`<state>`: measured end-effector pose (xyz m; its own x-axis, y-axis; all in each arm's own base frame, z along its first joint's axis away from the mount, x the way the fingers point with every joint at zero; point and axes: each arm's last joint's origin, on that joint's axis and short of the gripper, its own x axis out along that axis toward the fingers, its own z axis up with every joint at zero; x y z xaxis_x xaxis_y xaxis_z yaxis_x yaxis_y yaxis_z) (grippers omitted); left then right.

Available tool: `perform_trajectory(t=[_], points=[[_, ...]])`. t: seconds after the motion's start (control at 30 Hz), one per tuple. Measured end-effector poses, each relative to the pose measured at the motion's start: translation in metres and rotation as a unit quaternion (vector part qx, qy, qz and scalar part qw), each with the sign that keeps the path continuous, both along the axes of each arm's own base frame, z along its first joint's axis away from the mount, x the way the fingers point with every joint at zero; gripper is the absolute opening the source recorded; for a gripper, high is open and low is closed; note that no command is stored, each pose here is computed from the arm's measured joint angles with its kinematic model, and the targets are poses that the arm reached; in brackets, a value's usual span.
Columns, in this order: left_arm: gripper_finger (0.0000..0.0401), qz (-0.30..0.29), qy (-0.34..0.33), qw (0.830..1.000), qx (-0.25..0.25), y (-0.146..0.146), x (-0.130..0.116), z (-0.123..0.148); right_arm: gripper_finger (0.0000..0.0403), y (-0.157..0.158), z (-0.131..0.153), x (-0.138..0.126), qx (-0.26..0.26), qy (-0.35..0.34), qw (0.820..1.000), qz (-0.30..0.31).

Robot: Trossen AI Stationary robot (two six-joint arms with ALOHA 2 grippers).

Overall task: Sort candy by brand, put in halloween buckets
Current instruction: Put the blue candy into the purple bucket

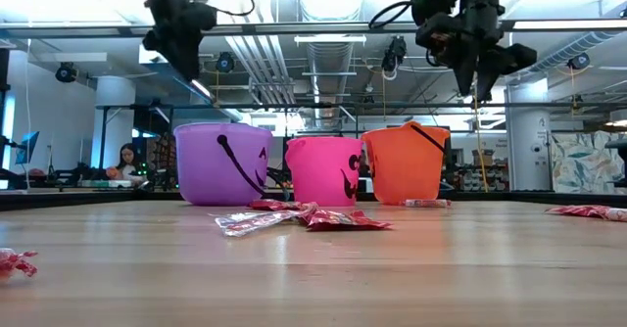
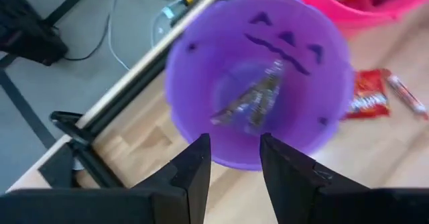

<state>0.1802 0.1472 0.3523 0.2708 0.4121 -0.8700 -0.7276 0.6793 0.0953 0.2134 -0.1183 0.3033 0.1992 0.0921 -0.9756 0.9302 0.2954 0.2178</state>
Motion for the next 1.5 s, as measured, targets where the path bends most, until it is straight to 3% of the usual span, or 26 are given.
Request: perform_trajectory(t=[0.23, 0.77, 0.9, 1.0, 1.13, 1.27, 1.5], points=[[0.0113, 0.014, -0.015, 0.999, 0.024, 0.028, -0.013, -0.008, 0.0119, -0.015, -0.012, -0.004, -0.008, 0.031, 0.999, -0.041], [0.0113, -0.078, 0.008, 0.997, -0.005, 0.037, -0.020, -0.042, 0.0100, -0.033, -0.026, -0.007, -0.004, 0.058, 0.997, -0.055], [0.0113, -0.110, -0.019, 0.994, -0.021, 0.035, -0.018, -0.040, 0.0095, -0.032, -0.025, -0.006, -0.005, 0.053, 0.998, -0.027], [0.0113, -0.156, -0.077, 0.983, -0.051, 0.032, -0.015, -0.031, 0.0092, -0.031, -0.025, -0.006, -0.003, 0.045, 0.999, 0.002], [0.0113, -0.186, -0.132, 0.962, -0.150, 0.017, -0.015, -0.023, 0.0087, -0.029, -0.025, -0.004, -0.008, 0.040, 0.998, 0.036], [0.0113, -0.188, -0.091, 0.949, -0.236, -0.012, -0.016, -0.016, 0.0082, -0.025, -0.024, 0.000, -0.015, 0.034, 0.997, 0.071], [0.0113, -0.288, -0.008, 0.917, -0.276, -0.094, -0.004, -0.020, 0.0085, -0.013, -0.021, 0.010, -0.039, 0.008, 0.991, 0.128]])
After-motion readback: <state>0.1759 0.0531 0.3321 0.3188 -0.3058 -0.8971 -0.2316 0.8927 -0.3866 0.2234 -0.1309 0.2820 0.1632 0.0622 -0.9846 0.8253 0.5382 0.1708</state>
